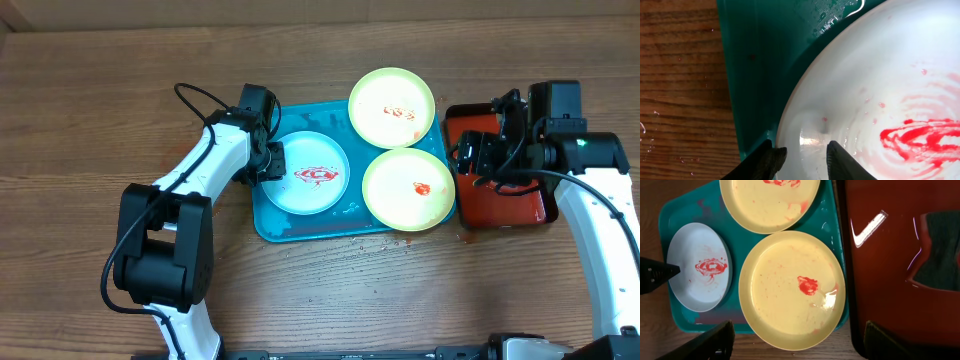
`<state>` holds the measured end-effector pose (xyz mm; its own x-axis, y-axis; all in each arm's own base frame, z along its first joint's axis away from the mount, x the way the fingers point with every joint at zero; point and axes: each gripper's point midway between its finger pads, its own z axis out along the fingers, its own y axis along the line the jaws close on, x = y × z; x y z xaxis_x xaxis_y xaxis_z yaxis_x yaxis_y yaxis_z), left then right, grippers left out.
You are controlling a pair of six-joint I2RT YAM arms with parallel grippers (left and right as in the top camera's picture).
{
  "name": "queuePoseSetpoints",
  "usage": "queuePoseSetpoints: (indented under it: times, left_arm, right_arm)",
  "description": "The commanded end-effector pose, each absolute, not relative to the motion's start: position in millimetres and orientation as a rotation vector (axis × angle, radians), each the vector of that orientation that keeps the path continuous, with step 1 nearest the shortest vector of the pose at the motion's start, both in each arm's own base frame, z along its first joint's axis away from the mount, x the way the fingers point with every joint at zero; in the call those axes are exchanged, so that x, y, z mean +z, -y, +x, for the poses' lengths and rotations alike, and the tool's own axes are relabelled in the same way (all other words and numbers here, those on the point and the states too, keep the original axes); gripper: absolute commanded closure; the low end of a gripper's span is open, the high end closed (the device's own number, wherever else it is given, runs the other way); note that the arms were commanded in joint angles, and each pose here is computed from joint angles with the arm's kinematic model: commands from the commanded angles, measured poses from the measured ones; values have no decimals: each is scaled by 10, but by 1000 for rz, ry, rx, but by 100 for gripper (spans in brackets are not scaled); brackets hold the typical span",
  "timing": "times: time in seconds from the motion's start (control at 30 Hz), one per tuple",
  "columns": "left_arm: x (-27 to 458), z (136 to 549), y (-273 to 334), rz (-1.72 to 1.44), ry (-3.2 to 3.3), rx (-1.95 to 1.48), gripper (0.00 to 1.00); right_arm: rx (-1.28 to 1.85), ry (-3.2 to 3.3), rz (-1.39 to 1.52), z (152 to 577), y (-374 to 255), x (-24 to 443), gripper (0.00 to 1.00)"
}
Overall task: Clean dirty plates on tray and stack at the side
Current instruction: 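Lower the right gripper into the red tray and grasp the sponge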
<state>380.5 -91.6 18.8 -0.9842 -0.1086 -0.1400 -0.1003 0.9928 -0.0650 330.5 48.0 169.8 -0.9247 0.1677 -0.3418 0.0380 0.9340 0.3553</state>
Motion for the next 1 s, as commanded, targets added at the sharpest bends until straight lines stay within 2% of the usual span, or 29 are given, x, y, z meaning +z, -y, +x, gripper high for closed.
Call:
queuePoseSetpoints:
  times: [0.0,0.53,0.83,0.97]
  left_arm:
    - [163,3813,958,-121,-3001,-95,63]
    - [149,3800,812,-162,-2994,28,60]
    - [147,3771,944,-150,-3014,-76,68]
    - [139,3771,995,-134,-3010,-88,68]
  right_arm:
    - [496,-2698,130,3343,-508,1773,16]
    - [495,-2699,130,3342,-507,1771,16]
    - [495,-2699,130,3341,-507,1770,16]
    - [496,-2700,130,3340,-508,1770,16]
